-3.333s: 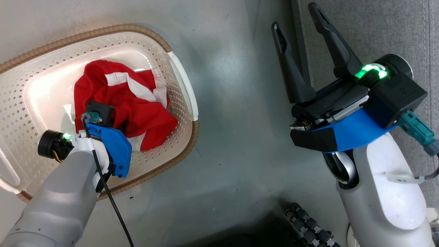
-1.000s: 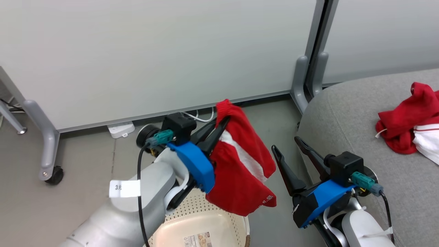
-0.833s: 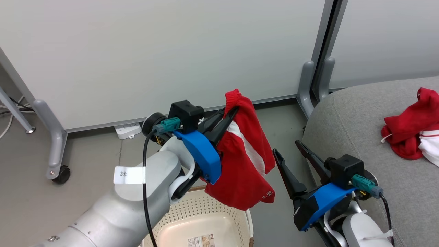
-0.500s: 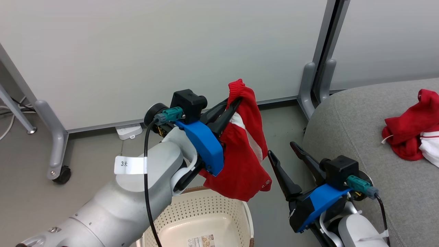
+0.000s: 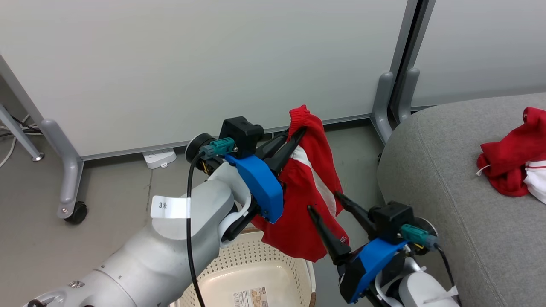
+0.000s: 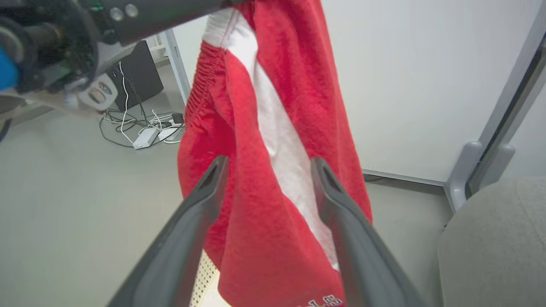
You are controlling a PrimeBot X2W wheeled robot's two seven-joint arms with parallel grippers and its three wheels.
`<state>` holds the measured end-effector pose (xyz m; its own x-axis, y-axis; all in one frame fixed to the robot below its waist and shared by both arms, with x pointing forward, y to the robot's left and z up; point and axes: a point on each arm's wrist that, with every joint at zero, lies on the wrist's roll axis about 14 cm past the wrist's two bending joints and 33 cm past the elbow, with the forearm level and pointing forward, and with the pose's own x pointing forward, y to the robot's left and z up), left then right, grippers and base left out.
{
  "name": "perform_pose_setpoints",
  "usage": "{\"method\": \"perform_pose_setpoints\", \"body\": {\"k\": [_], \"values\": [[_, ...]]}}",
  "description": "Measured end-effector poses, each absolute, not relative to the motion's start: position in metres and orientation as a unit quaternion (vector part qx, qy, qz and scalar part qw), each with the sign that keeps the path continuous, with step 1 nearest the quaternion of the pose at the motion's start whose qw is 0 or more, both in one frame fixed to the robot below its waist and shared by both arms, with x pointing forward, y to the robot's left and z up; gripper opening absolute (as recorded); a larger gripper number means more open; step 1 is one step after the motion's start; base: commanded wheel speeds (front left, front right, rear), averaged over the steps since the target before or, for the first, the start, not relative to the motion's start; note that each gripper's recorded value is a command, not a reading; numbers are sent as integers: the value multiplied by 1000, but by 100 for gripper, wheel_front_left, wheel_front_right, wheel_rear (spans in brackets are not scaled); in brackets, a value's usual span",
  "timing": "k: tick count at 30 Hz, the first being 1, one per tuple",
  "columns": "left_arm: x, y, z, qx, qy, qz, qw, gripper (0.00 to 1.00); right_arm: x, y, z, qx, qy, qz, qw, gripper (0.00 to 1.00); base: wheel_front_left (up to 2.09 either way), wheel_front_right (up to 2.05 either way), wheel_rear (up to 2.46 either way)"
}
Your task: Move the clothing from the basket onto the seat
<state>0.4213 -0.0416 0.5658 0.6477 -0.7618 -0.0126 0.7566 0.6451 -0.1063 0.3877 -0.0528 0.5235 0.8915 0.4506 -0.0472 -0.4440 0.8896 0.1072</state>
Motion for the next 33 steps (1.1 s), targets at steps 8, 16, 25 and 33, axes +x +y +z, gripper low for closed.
{"method": "perform_pose_setpoints", "body": {"k": [8,16,25,33], "values": [[420,-50,569,-48,24,-429,902,0,397,-28,511,25,58,267,962,100,0,0,0],[414,-57,577,-50,15,-441,896,0,418,-26,502,9,73,267,961,100,0,0,0],[406,-61,583,-49,8,-448,892,0,421,-18,497,16,78,279,957,0,0,0,0],[405,-62,583,-45,8,-450,892,0,418,-21,493,21,77,277,958,0,0,0,0]]}}
